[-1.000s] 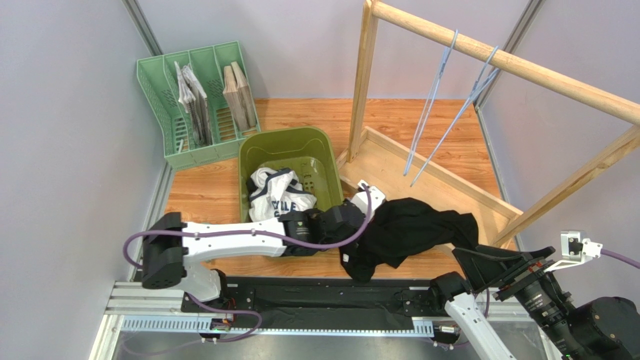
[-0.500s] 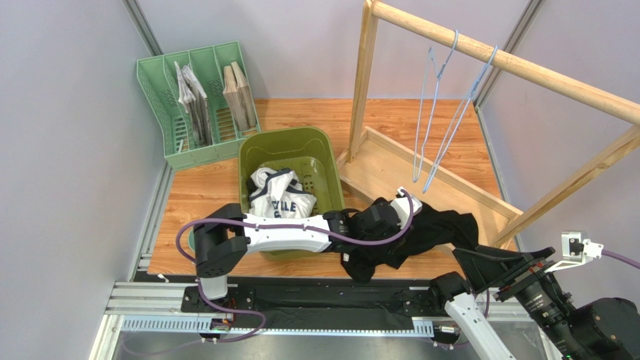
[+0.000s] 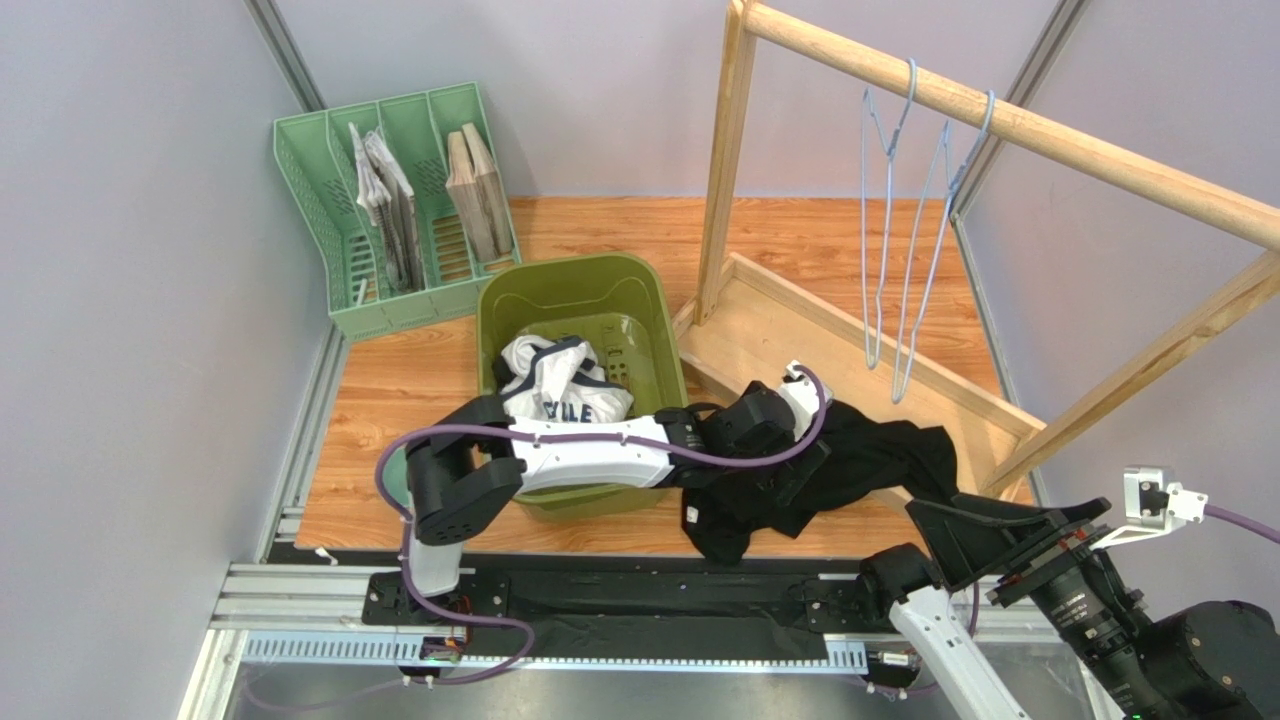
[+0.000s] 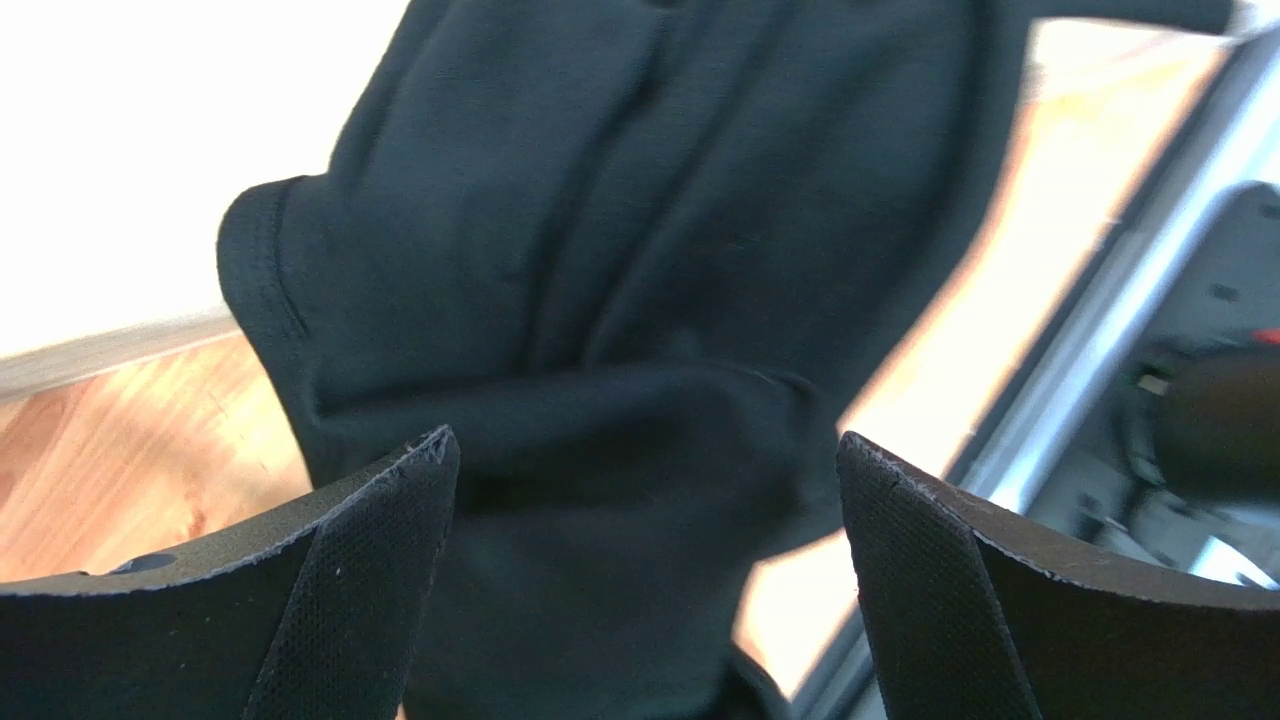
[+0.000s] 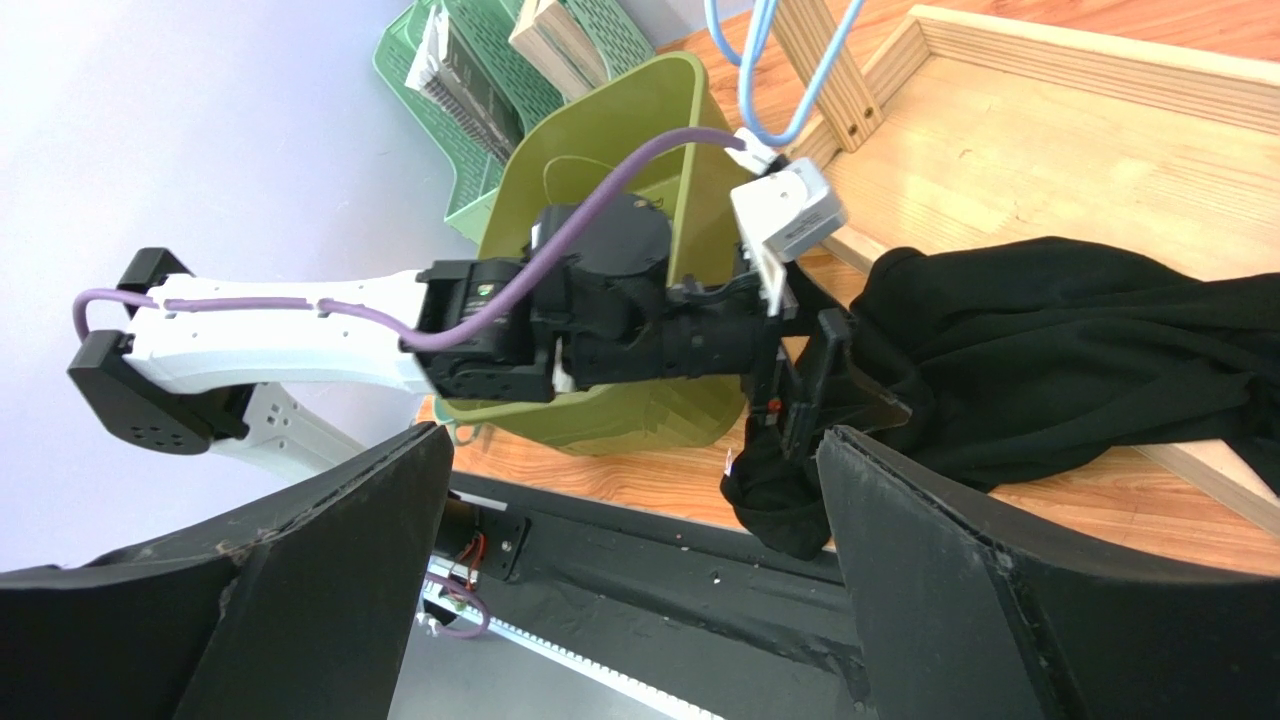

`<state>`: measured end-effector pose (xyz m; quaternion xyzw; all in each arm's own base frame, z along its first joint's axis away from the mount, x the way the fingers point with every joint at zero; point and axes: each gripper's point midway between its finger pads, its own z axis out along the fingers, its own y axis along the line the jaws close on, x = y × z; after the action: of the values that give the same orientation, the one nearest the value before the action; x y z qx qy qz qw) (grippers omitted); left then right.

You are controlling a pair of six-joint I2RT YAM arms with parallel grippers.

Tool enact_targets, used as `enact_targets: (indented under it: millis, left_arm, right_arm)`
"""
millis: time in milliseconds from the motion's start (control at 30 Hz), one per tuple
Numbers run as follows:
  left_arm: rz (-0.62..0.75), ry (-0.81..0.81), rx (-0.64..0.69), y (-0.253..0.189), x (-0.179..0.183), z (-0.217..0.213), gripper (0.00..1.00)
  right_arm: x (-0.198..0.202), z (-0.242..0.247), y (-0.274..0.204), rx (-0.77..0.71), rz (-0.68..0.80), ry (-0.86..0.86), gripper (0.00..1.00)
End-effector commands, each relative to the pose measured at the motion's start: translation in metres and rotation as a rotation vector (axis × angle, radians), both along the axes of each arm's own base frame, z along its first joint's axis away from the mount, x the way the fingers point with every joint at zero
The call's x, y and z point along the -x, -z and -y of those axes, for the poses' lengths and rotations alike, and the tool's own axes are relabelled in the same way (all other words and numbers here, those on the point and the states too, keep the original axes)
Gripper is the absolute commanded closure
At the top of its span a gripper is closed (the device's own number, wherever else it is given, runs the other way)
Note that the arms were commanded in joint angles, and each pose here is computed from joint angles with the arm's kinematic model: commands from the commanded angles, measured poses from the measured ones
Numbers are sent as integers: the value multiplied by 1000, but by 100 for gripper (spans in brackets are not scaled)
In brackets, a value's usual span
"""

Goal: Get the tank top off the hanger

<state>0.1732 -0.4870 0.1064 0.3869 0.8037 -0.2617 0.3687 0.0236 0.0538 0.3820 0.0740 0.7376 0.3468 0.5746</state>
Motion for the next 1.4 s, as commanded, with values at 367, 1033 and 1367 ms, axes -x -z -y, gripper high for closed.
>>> enact_targets:
  millis: [367,1033,1367]
  left_arm:
    - [-68,-13,-114,59,-32,41,1]
    - [-286,137,8,33,26,30,100]
    - [-274,170,211,-58,37,3,100]
  right_arm:
    - [-2,0,0,4,6,-3,0]
    - [-2,-1,4,-2,8,-7,1]
    - [0,0,5,-7,11,1,1]
